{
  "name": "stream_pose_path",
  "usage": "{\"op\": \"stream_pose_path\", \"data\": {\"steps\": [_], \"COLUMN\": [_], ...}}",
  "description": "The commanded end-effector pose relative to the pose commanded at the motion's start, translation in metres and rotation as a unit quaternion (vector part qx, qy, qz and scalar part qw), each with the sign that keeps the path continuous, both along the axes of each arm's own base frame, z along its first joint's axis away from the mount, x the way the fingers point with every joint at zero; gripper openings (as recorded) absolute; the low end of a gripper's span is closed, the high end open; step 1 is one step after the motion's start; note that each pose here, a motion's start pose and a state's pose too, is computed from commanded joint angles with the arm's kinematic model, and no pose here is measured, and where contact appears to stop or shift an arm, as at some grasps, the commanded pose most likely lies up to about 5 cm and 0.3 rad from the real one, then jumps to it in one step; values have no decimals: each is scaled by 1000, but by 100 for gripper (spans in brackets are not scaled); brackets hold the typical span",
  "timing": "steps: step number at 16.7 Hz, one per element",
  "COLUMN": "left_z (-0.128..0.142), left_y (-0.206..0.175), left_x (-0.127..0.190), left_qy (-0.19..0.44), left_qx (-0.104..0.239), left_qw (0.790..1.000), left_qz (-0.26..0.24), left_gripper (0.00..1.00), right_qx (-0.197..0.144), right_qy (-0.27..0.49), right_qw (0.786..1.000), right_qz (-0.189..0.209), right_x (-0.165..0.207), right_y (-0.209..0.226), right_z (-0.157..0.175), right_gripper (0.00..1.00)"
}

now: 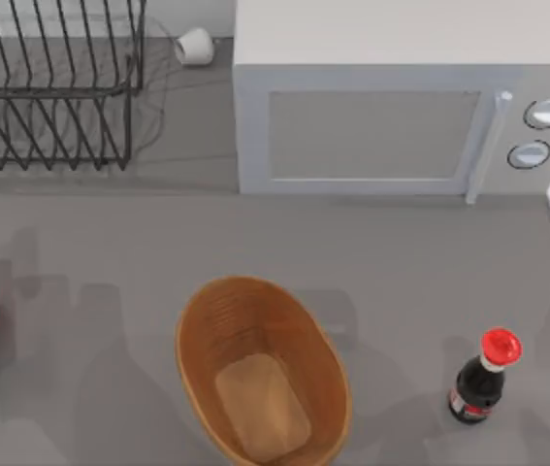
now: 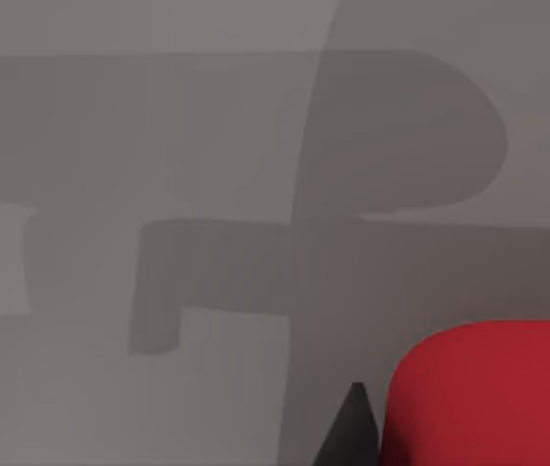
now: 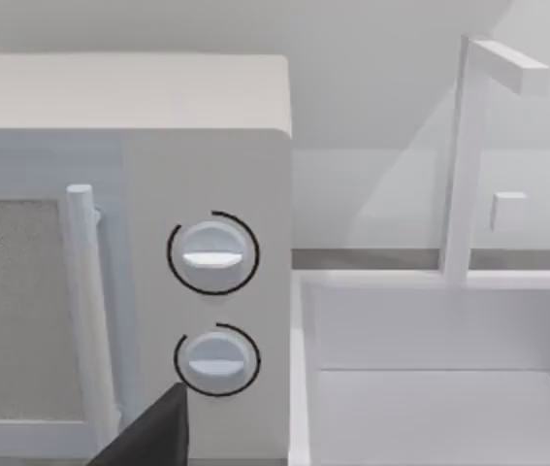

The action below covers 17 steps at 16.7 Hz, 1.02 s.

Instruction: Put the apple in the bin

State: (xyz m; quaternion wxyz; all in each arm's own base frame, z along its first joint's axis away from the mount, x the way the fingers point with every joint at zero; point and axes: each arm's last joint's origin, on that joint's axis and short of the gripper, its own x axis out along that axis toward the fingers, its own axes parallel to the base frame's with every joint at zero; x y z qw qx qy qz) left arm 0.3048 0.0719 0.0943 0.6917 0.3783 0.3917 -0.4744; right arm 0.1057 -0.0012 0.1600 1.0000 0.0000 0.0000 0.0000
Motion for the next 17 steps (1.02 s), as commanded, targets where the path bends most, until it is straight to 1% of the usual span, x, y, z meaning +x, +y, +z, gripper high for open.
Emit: {"op": "stream_pose_path", "data": {"steps": [1,8,9,11,13,17], "left_z": [0,0,11,14,28,77], "left_y": [0,0,3,4,6,6], "left_x": [0,0,-7,-5,0,5], "left_qy": [0,0,17,16,13,19], "left_qx": [0,0,-2,-2,-3,-7], "left_qw": [1000,1000,1000,1000,1000,1000], "left_qz": [0,0,13,12,10,6], "left_gripper": [0,0,0,0,0,0], "right_qx": [0,0,0,0,0,0], "right_qy": [0,0,0,0,0,0], "right_qw": [1000,1000,1000,1000,1000,1000], "right_qz": [0,0,0,0,0,0], "right_x": [0,0,0,0,0,0], "right_y": [0,0,0,0,0,0], "right_z": [0,0,0,0,0,0], "right_gripper": [100,100,100,100,100,100]}}
